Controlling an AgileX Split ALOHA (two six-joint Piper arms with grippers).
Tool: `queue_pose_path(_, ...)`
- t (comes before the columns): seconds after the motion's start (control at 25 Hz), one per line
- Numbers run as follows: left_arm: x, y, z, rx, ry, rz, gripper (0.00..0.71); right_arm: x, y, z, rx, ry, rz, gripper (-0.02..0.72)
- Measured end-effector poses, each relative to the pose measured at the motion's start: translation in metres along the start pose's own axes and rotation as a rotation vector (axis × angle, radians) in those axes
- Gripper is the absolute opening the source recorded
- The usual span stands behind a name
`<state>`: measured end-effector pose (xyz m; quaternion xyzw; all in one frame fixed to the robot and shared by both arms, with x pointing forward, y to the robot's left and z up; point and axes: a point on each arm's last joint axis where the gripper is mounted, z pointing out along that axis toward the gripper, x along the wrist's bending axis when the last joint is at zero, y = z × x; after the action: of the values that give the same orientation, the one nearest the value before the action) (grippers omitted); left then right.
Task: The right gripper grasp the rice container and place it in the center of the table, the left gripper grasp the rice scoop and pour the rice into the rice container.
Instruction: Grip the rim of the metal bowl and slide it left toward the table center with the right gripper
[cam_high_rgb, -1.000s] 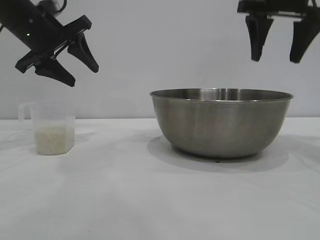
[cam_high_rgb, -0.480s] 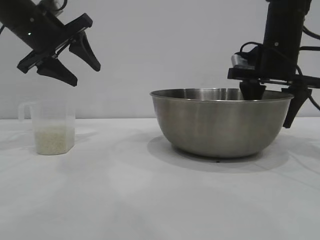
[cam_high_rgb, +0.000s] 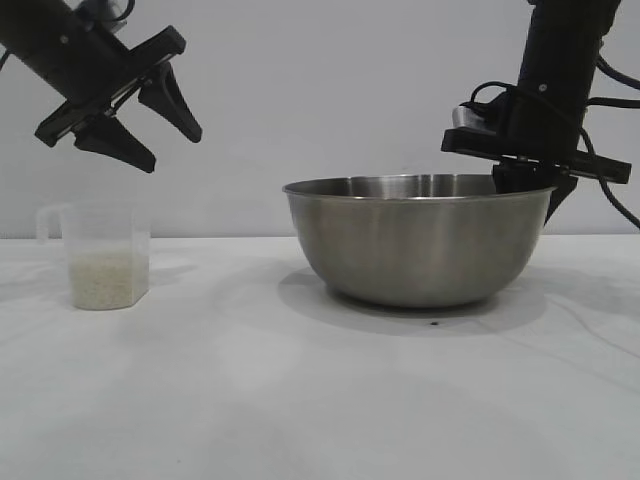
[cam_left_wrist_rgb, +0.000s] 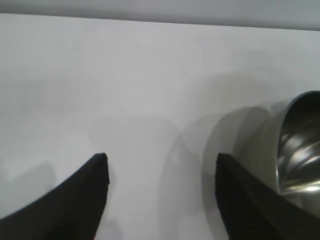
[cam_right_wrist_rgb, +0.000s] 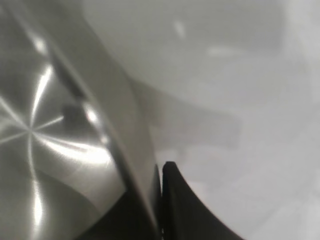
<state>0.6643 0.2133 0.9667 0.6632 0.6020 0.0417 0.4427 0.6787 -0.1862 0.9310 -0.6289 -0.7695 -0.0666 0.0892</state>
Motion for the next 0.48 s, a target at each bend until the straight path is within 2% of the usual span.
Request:
queue_pose_path(0.32,0.0,0.0,0.0,0.0,0.0,0.0,0.398,0.05,-0.006,0.001,-0.002,-0.006,-0.118,0.0)
queue_pose_path(0.48,0.0,0.0,0.0,0.0,0.0,0.0,0.398,0.06,-0.008,0.003,0.004,-0.005,-0.144,0.0)
